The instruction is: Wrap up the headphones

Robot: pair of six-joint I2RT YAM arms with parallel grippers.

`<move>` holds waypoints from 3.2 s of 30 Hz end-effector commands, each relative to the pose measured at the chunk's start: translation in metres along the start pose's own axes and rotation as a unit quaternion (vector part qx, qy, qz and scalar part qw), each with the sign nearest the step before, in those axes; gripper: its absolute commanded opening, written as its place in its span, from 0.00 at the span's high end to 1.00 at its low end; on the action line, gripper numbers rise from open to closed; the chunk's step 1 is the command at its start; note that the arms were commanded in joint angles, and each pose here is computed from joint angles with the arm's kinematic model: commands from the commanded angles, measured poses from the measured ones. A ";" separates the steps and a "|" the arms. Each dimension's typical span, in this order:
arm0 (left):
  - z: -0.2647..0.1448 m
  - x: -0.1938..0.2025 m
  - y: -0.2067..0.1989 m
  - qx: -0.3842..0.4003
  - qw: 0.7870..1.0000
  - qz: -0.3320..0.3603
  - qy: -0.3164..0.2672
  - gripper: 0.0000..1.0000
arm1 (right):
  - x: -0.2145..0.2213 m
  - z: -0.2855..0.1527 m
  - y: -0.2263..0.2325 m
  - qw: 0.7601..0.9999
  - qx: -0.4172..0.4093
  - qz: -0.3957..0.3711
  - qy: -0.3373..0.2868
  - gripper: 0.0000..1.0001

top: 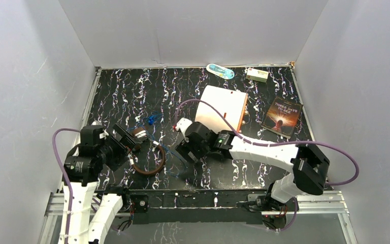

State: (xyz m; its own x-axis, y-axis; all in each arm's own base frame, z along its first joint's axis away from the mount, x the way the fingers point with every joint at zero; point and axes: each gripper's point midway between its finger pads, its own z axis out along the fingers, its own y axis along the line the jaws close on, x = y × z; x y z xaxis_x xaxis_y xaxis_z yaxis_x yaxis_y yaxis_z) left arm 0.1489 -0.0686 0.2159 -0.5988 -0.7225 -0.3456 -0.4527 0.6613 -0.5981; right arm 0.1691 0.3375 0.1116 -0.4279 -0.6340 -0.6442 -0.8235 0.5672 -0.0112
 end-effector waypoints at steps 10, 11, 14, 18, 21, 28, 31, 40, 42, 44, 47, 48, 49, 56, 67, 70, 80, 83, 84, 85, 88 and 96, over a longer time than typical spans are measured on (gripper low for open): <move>0.009 -0.004 0.025 -0.063 0.996 -0.055 -0.024 0.02 | -0.031 -0.017 -0.021 0.994 -0.051 0.004 -0.094 0.04; 0.003 -0.009 0.022 -0.057 0.996 -0.047 -0.039 0.02 | -0.035 -0.017 -0.007 0.992 -0.076 -0.014 -0.104 0.04; -0.009 -0.018 0.013 -0.039 0.997 -0.040 -0.061 0.02 | -0.046 -0.011 0.012 0.988 -0.103 -0.033 -0.114 0.03; -0.013 -0.020 0.012 -0.044 0.996 -0.043 -0.063 0.02 | -0.065 0.014 0.016 0.991 -0.090 0.035 -0.088 0.03; -0.026 -0.039 0.011 -0.061 0.992 -0.026 -0.105 0.02 | -0.078 0.045 0.029 0.988 -0.096 0.104 -0.059 0.08; -0.047 -0.045 0.003 -0.049 0.992 0.008 -0.119 0.02 | -0.094 0.107 0.041 0.988 -0.061 0.145 -0.012 0.19; -0.049 -0.041 0.010 -0.053 0.991 0.014 -0.123 0.02 | -0.094 0.117 0.051 0.986 -0.064 0.151 -0.004 0.26; -0.061 -0.035 0.007 -0.027 0.991 0.031 -0.128 0.02 | -0.084 0.149 0.055 0.990 -0.005 0.141 0.020 0.40; -0.064 -0.034 0.005 -0.019 0.991 0.033 -0.130 0.02 | -0.083 0.154 0.055 0.988 0.002 0.150 0.018 0.43; -0.069 -0.034 0.000 -0.003 0.990 0.038 -0.135 0.02 | -0.086 0.153 0.054 0.985 0.007 0.172 0.015 0.65; -0.084 -0.036 -0.024 0.043 0.988 0.061 -0.132 0.02 | -0.133 0.092 0.056 0.967 -0.017 0.248 -0.048 1.00; -0.089 -0.037 -0.035 0.062 0.988 0.061 -0.129 0.02 | -0.154 0.068 0.045 0.945 -0.025 0.313 -0.088 1.00; -0.091 -0.038 -0.046 0.082 0.988 0.053 -0.123 0.02 | -0.164 0.053 0.037 0.928 -0.033 0.355 -0.112 1.00; -0.068 -0.048 -0.052 0.063 0.992 -0.003 -0.108 0.02 | -0.199 0.019 0.008 0.786 -0.054 0.571 -0.231 1.00; -0.004 -0.026 -0.059 0.109 0.993 0.033 -0.019 0.04 | -0.194 0.026 0.009 0.763 -0.053 0.606 -0.218 1.00; 0.016 -0.030 -0.050 0.086 0.996 0.028 -0.020 0.08 | -0.191 0.028 0.011 0.755 -0.055 0.618 -0.209 1.00; 0.062 -0.042 -0.046 0.070 0.997 0.036 -0.022 0.28 | -0.191 0.031 0.025 0.749 -0.049 0.631 -0.195 1.00; 0.060 -0.045 -0.043 0.071 0.996 0.038 -0.042 0.41 | -0.189 0.032 0.025 0.745 -0.028 0.638 -0.193 1.00; 0.059 -0.045 -0.044 0.077 0.995 0.040 -0.044 0.44 | -0.188 0.031 0.025 0.742 -0.025 0.640 -0.196 1.00; 0.059 -0.044 -0.044 0.083 0.995 0.041 -0.044 0.45 | -0.188 0.031 0.025 0.740 -0.023 0.642 -0.197 1.00; 0.064 -0.036 -0.043 0.096 0.994 0.043 -0.031 0.40 | -0.190 0.033 0.027 0.735 -0.024 0.650 -0.191 1.00; 0.065 -0.030 -0.049 0.132 0.990 0.051 -0.028 0.67 | -0.199 0.038 0.039 0.725 -0.047 0.664 -0.178 1.00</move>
State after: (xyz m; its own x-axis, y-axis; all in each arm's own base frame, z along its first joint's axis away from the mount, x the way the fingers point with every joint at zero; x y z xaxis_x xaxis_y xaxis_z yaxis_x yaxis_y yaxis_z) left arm 0.2284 -0.0893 0.1935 -0.6076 -0.6801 -0.4102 -0.2748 0.6645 -0.6949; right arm 0.2252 0.4846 0.1639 -0.7873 0.5589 -0.2606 0.1950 0.6265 0.7547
